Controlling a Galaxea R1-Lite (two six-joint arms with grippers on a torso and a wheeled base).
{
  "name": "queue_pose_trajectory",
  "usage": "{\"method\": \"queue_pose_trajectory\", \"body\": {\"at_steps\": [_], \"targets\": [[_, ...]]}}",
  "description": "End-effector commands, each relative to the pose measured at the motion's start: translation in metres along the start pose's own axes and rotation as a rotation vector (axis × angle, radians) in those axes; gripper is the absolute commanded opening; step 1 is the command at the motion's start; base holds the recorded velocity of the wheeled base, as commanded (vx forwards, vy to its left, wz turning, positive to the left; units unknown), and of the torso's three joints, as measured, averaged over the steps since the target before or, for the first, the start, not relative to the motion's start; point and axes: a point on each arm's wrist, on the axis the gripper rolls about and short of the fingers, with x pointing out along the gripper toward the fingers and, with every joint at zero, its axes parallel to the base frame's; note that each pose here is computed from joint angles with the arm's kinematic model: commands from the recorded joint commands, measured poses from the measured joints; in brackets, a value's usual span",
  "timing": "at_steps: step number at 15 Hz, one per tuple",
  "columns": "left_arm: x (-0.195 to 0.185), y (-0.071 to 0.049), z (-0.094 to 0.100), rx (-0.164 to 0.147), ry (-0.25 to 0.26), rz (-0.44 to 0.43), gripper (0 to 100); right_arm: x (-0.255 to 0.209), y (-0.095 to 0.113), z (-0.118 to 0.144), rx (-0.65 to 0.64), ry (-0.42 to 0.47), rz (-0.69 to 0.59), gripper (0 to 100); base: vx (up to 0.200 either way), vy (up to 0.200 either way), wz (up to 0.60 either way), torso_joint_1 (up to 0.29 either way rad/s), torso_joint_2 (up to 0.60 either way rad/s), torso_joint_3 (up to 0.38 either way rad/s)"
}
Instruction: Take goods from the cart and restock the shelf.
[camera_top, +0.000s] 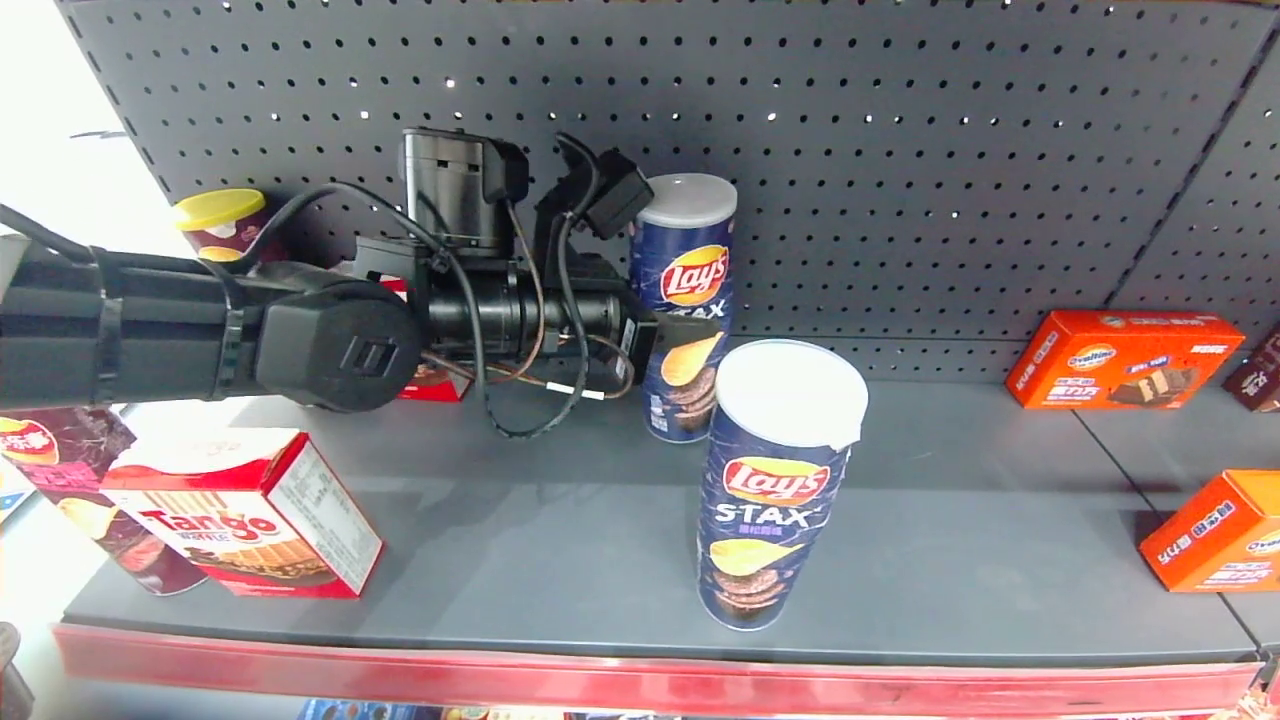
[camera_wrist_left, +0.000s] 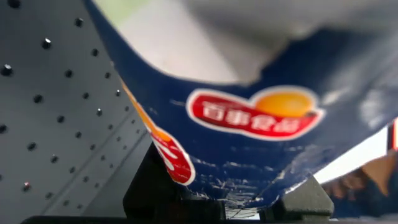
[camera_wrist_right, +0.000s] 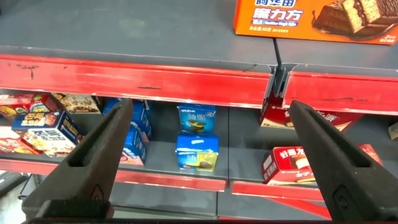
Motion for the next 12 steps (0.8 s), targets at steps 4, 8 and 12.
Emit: {"method": "queue_pose_trajectory", "body": {"at_steps": [4, 8, 12], "targets": [[0.015, 0.02, 0.001, 0.022, 0.027, -0.015, 0, 0.0, 0.0, 0.0, 0.0, 0.002, 0.001, 100, 0.0, 0.0, 0.0, 0.0, 0.0, 0.0], [0.026, 0.03, 0.001, 0.049, 0.012, -0.029, 0, 0.0, 0.0, 0.0, 0.0, 0.002, 0.001, 100, 0.0, 0.0, 0.0, 0.0, 0.0, 0.0], [0.037, 0.031, -0.004, 0.051, 0.012, -0.038, 0, 0.0, 0.0, 0.0, 0.0, 0.002, 0.001, 100, 0.0, 0.0, 0.0, 0.0, 0.0, 0.0]]}}
